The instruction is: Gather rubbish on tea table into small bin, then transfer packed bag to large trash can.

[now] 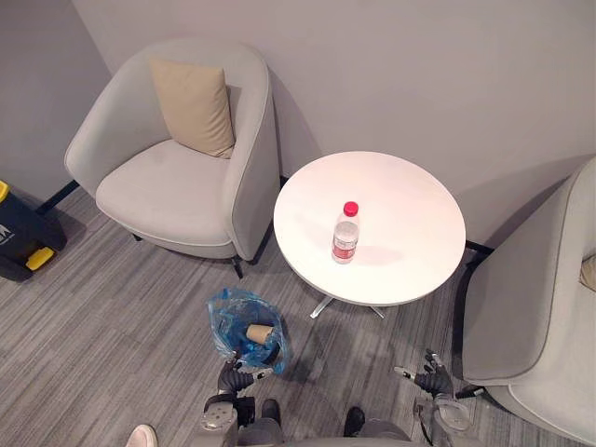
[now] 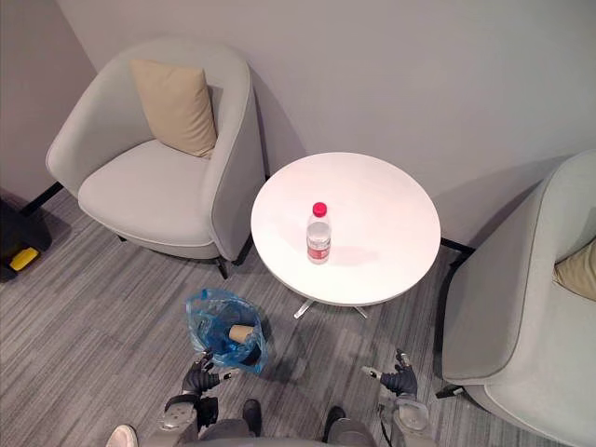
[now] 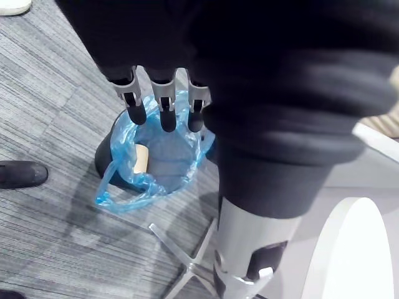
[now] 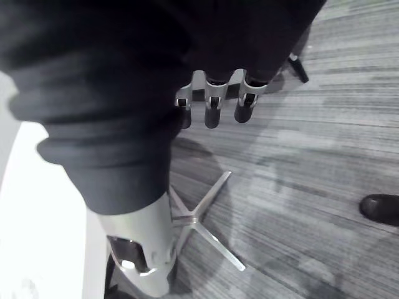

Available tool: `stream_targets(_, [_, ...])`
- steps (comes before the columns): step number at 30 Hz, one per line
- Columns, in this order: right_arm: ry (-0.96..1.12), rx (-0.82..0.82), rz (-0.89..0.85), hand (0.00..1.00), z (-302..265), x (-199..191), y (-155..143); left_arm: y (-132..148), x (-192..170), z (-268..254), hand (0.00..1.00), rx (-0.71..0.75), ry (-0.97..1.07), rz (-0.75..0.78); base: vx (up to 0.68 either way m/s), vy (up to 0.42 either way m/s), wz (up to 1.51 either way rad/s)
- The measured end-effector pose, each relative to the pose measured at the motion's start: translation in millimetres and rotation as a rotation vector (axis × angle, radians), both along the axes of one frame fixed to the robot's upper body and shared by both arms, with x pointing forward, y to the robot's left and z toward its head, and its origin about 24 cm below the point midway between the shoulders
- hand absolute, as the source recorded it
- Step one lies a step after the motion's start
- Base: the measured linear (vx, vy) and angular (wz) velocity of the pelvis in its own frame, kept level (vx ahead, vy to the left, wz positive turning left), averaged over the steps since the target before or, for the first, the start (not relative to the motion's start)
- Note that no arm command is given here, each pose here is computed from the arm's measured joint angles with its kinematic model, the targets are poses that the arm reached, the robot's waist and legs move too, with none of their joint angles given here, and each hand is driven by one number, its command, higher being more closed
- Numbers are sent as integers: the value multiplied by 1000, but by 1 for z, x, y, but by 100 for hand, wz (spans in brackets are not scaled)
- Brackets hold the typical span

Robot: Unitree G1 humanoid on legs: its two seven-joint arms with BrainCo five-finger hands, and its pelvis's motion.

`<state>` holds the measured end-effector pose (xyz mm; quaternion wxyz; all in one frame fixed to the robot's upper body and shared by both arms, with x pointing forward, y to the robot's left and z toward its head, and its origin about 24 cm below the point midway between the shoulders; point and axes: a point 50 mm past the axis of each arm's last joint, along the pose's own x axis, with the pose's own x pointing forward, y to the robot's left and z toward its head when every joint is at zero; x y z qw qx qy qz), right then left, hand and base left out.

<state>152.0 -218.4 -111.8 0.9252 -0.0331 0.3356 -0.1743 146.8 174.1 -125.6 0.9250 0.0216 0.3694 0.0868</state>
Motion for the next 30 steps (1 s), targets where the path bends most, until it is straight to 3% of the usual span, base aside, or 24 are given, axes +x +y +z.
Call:
stream_targets(12, [-255,-169,67,0,51,39,-8,0,-13,-3,0,-10,25,-20,-20,5,2])
stream_targets(30, [-543,-244,85,0,116,106,-7,-1,-19,-2,0,-37,17,-44,16,3,10])
